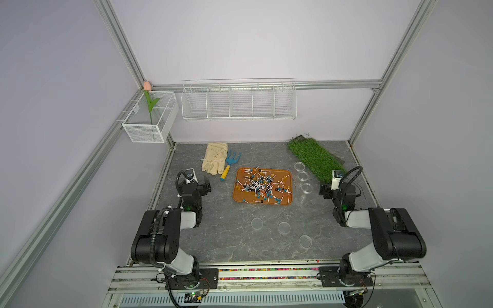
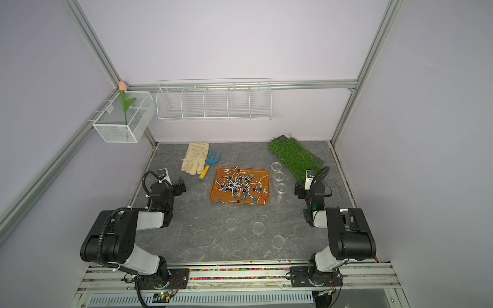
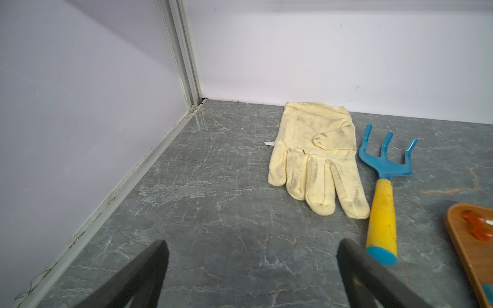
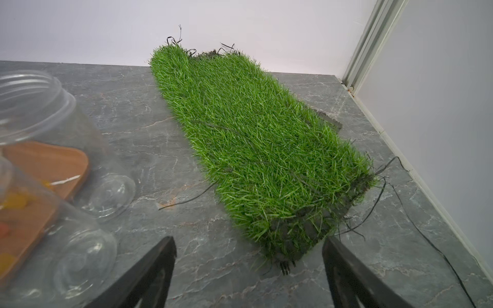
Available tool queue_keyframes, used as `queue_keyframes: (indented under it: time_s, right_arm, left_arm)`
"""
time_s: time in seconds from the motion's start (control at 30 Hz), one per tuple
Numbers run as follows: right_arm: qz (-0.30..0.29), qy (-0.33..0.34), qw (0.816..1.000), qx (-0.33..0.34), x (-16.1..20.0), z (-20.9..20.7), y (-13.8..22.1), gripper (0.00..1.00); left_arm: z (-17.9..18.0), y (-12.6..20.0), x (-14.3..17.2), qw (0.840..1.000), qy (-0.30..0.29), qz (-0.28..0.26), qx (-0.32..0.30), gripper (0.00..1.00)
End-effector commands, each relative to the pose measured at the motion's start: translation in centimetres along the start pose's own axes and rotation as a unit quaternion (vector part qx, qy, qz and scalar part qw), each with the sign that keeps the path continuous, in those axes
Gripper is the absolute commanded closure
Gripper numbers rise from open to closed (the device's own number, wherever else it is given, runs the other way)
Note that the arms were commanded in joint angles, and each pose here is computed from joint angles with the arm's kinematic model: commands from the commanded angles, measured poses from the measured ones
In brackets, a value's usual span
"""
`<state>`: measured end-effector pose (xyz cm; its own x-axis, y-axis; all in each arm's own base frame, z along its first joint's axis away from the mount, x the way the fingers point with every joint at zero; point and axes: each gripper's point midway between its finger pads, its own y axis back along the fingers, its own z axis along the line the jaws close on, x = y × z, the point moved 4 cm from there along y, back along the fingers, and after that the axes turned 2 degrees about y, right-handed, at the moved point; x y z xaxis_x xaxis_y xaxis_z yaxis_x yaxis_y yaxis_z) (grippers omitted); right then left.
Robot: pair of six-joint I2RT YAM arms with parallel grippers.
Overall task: Pour the candies out of the jar
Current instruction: Reset both arms
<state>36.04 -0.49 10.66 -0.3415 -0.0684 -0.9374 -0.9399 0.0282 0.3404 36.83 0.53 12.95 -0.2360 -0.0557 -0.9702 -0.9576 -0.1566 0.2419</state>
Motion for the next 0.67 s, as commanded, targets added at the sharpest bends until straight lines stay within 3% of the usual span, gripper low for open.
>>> queue_keyframes:
  time_s: [0.0, 0.63]
  right_arm:
    - [0.001, -0.004, 1.000, -0.006, 0.07, 0.14, 0.11, 0.11]
    - [-0.002, -0.004, 1.000, -0.010, 0.06, 0.16, 0.28, 0.11]
  left_arm:
    - [0.19, 0.00, 0.34, 1.000, 0.003, 0.005, 0.000, 0.01]
    - [0.21, 0.04, 0.42, 1.000, 0.002, 0.006, -0.001, 0.01]
